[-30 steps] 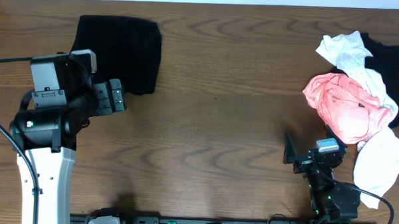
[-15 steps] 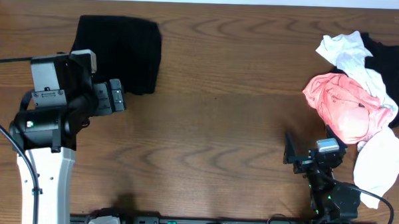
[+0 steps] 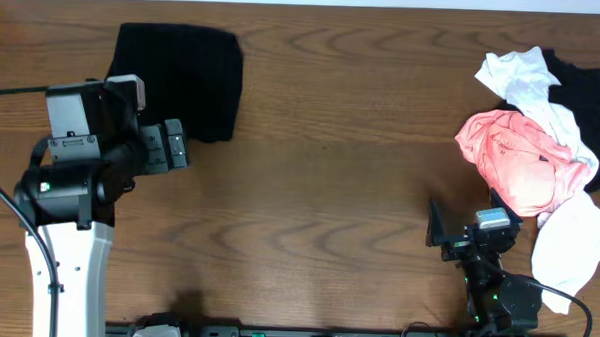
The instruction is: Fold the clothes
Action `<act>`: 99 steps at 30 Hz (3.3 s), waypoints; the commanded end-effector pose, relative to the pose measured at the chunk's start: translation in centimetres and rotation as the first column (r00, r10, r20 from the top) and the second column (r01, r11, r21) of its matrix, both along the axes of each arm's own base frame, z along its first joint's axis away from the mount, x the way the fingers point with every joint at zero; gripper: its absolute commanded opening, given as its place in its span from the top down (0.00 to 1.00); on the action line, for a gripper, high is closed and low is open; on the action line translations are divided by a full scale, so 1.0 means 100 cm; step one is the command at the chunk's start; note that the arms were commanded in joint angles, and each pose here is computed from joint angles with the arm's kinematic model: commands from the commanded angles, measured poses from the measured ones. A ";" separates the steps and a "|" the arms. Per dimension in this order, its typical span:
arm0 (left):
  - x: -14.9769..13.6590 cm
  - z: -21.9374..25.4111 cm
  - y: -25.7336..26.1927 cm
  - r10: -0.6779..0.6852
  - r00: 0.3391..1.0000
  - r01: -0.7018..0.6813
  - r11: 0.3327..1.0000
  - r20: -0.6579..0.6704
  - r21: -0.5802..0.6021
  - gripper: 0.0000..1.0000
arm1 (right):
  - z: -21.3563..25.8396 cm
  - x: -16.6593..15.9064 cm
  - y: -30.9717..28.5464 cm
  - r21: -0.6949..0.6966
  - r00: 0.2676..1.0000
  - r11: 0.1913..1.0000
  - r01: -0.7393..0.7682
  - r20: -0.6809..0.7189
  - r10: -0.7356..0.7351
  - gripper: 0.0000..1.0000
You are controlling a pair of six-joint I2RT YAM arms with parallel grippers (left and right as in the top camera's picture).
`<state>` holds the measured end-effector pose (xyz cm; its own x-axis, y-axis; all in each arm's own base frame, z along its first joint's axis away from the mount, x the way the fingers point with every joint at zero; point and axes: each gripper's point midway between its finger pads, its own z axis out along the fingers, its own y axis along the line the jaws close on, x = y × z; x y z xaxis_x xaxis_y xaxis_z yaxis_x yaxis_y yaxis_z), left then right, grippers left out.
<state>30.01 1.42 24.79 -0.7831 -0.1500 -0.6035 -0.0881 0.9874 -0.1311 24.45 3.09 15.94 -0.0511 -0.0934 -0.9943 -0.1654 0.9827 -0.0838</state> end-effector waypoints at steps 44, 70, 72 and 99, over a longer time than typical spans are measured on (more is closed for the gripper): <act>-0.058 -0.043 -0.043 -0.167 0.492 0.104 0.986 0.854 0.133 0.02 | -0.002 0.000 -0.005 0.000 1.000 1.000 0.021 -0.005 -0.021 0.01; -0.057 -0.107 -0.037 -0.160 0.700 0.105 0.987 0.696 0.122 0.02 | -0.002 0.000 -0.005 0.000 1.000 1.000 0.021 -0.005 -0.021 0.01; -0.057 -0.107 -0.037 -0.160 0.700 0.105 0.987 0.696 0.122 0.02 | -0.002 0.000 -0.005 0.000 1.000 1.000 0.021 -0.005 -0.021 0.01; -0.057 -0.107 -0.037 -0.160 0.700 0.104 0.987 0.696 0.122 0.02 | -0.002 0.000 -0.005 0.000 1.000 1.000 0.021 -0.005 -0.021 0.01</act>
